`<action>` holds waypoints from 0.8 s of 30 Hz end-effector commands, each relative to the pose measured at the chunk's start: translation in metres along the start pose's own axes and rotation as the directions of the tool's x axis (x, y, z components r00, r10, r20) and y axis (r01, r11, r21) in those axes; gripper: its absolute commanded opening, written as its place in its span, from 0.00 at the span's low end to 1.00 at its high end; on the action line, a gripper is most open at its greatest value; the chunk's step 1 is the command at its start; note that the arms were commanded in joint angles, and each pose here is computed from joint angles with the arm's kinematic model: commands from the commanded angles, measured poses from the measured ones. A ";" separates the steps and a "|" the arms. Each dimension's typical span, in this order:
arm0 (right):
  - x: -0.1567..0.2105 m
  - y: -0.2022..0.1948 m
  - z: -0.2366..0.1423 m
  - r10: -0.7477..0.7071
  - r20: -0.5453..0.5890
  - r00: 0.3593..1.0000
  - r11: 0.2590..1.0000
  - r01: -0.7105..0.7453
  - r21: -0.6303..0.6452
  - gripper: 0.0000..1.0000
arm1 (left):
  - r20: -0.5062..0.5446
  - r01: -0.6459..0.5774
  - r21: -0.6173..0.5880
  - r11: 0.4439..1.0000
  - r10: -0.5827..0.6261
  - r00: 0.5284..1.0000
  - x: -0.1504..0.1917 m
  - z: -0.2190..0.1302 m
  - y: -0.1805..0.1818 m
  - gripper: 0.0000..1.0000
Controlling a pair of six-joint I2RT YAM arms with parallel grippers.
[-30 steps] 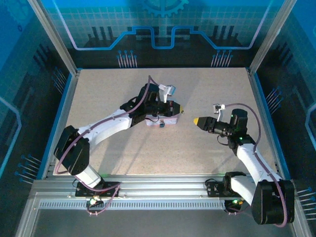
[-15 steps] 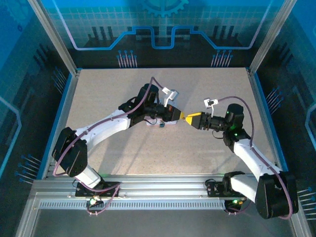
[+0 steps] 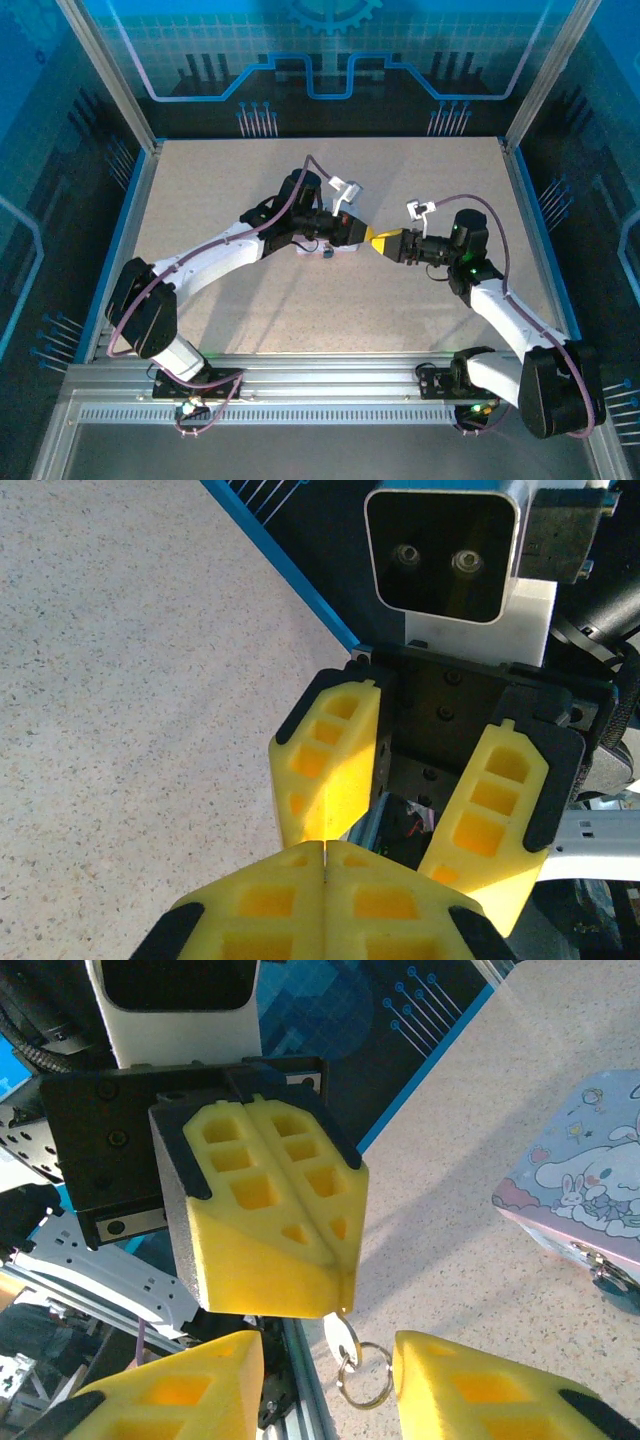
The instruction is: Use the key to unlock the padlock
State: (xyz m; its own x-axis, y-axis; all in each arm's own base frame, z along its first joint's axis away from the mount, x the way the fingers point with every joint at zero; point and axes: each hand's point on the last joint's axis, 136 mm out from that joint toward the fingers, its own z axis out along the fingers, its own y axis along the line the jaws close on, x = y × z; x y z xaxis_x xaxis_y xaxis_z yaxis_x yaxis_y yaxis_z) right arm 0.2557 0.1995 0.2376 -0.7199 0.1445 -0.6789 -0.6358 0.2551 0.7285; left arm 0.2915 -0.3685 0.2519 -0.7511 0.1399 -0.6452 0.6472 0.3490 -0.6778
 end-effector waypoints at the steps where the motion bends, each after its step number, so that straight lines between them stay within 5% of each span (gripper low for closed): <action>1: -0.001 0.006 0.005 -0.037 -0.013 0.999 0.999 0.037 -0.027 0.37 | 0.035 -0.043 0.051 0.998 0.042 0.999 -0.013 -0.009 -0.019 0.00; 24: -0.002 0.001 0.004 -0.033 -0.001 0.999 0.999 0.033 0.021 0.07 | 0.023 -0.052 0.051 0.997 0.051 0.998 -0.010 -0.011 -0.021 0.00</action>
State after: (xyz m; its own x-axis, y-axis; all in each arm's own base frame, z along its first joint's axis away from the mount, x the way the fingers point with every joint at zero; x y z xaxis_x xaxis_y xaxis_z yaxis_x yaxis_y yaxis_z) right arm 0.2579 0.2022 0.2307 -0.7218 0.1373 -0.6783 -0.6307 0.2732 0.7264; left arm 0.2925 -0.3694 0.2545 -0.7445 0.1340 -0.6541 0.6542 0.3425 -0.6744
